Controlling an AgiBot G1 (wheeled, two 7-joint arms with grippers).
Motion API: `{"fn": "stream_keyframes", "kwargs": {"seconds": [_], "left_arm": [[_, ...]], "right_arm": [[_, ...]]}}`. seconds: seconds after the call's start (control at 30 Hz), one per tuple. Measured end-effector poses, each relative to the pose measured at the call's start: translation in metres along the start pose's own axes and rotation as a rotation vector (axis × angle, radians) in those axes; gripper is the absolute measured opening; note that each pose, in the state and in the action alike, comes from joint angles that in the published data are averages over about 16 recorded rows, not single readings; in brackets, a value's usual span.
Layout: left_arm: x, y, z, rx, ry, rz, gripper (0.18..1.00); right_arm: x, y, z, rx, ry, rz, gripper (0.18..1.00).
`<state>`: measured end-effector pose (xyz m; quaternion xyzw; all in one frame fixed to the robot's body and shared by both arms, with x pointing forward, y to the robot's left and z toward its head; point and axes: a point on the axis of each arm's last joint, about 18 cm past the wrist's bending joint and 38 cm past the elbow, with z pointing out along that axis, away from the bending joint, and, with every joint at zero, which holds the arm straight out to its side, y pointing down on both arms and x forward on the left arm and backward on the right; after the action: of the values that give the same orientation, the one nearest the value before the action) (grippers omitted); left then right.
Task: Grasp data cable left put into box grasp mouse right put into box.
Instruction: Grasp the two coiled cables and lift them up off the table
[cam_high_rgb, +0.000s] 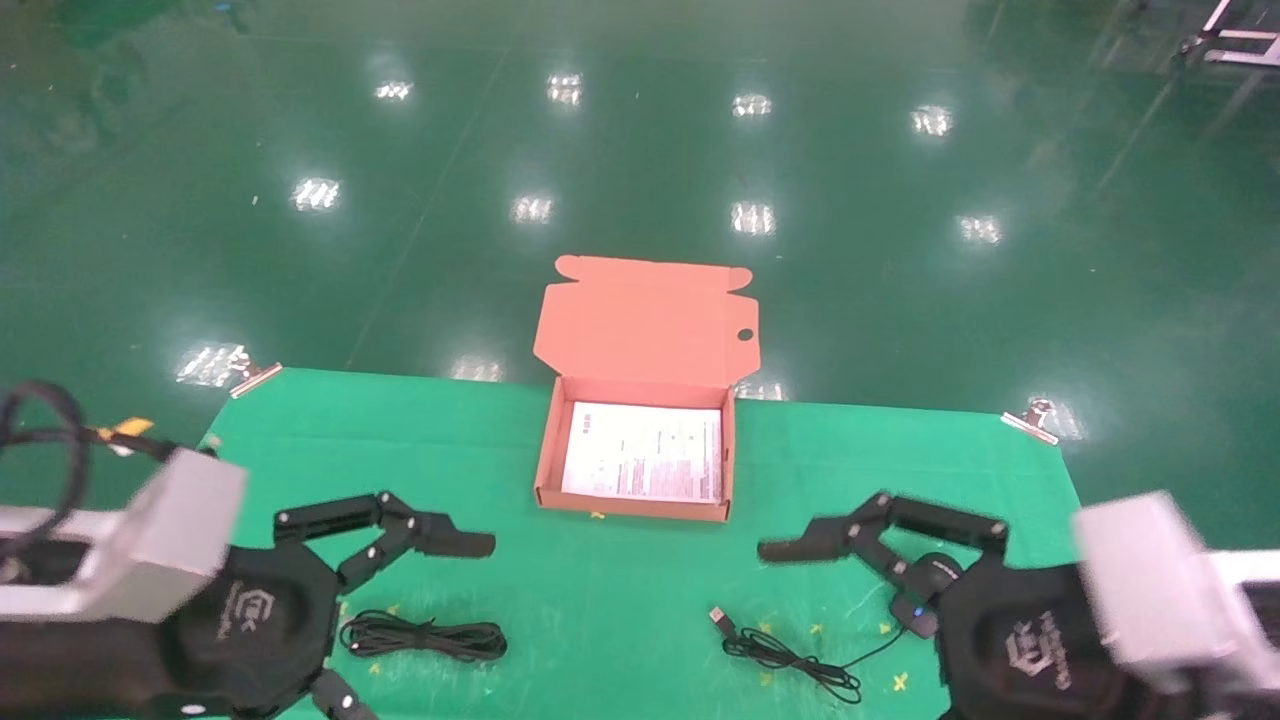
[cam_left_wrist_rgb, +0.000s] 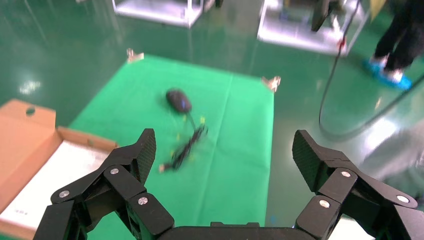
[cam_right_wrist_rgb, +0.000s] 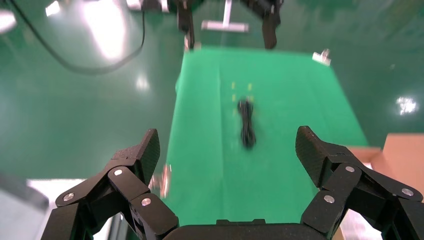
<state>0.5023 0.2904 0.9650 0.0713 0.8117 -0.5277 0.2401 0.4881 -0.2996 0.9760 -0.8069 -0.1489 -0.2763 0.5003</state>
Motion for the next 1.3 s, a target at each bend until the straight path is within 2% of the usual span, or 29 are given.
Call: {"fn": "stream_keyframes", "kwargs": {"seconds": [0.4, 0.63, 0.93, 1.3], "left_arm": [[-0.022, 0.024, 0.028, -0.322, 0.030, 0.150, 1.001], [-0.036, 0.043, 0.043, -0.495, 0.039, 0.255, 1.001], [-0.047, 0.069, 0.059, -0.645, 0.033, 0.320, 1.001], [-0.050, 0.106, 0.075, -0.766, 0.005, 0.326, 1.001]], "right_arm": [[0.021, 0.039, 0.024, -0.442, -0.142, -0.207, 1.000], [0.034, 0.059, 0.035, -0.627, -0.194, -0.278, 1.000], [0.041, 0.082, 0.050, -0.747, -0.201, -0.303, 1.000], [0.042, 0.114, 0.065, -0.818, -0.143, -0.289, 1.000]]}}
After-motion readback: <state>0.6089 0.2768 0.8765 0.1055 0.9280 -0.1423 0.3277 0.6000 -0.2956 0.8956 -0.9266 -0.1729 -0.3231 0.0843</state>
